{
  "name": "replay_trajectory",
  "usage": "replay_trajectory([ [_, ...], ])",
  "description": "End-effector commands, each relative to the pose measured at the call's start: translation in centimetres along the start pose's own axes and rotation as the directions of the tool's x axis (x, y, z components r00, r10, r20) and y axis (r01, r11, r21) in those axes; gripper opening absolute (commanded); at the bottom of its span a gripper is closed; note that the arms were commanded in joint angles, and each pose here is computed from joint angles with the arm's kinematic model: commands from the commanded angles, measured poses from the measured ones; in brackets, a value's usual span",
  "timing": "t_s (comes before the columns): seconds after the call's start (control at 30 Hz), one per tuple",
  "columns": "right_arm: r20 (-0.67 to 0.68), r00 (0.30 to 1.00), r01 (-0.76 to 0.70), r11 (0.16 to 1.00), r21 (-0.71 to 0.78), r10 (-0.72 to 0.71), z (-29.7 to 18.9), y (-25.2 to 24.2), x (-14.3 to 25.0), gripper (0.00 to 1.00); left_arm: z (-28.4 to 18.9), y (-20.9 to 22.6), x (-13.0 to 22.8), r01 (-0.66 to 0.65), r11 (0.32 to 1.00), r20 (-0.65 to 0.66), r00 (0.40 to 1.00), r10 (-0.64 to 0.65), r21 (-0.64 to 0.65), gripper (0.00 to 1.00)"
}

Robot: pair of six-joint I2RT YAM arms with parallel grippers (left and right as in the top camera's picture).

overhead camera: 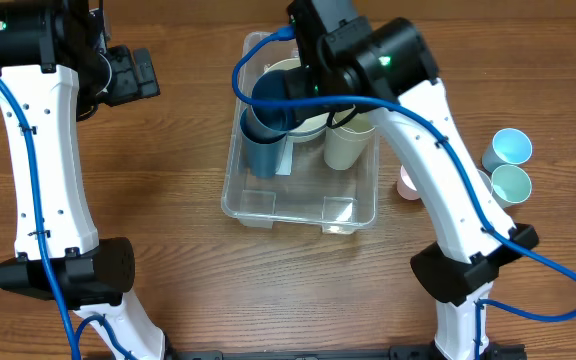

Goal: Pack container
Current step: 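Carry the dark blue cup into the first blue cup and release, then move the right gripper to the light blue cup and grasp it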

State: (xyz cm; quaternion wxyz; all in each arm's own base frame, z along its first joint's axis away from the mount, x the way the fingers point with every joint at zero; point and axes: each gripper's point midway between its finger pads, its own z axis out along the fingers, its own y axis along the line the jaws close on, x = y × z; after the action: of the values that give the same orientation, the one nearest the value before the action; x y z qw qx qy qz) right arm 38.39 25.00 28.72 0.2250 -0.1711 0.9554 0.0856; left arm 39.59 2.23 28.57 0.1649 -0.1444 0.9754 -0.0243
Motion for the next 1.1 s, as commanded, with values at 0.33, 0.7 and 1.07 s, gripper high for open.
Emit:
replay_trajectory([
  [0.33, 0.034, 0.999, 0.03, 1.0, 0.002, -0.03, -0.8, 0.1, -0.5, 0.34, -0.3, 0.0, -0.1, -0.021, 1.0, 0.01, 1.0, 0.021, -0.003, 1.0],
  [0.7, 0.319, 0.942, -0.178, 0.965, 0.195, 0.109, -13.6, -7.8, -0.6, 0.62, -0.3, 0.0, -0.1, -0.021, 1.0, 0.01, 1.0, 0.021, -0.003, 1.0],
  [1.07, 0.481, 0.64, -0.741, 0.647, 0.18, 0.599, -21.3, -25.3, 6.2, 0.77, -0.3, 0.0, -0.1, -0.021, 1.0, 0.01, 1.0, 0.021, -0.003, 1.0],
])
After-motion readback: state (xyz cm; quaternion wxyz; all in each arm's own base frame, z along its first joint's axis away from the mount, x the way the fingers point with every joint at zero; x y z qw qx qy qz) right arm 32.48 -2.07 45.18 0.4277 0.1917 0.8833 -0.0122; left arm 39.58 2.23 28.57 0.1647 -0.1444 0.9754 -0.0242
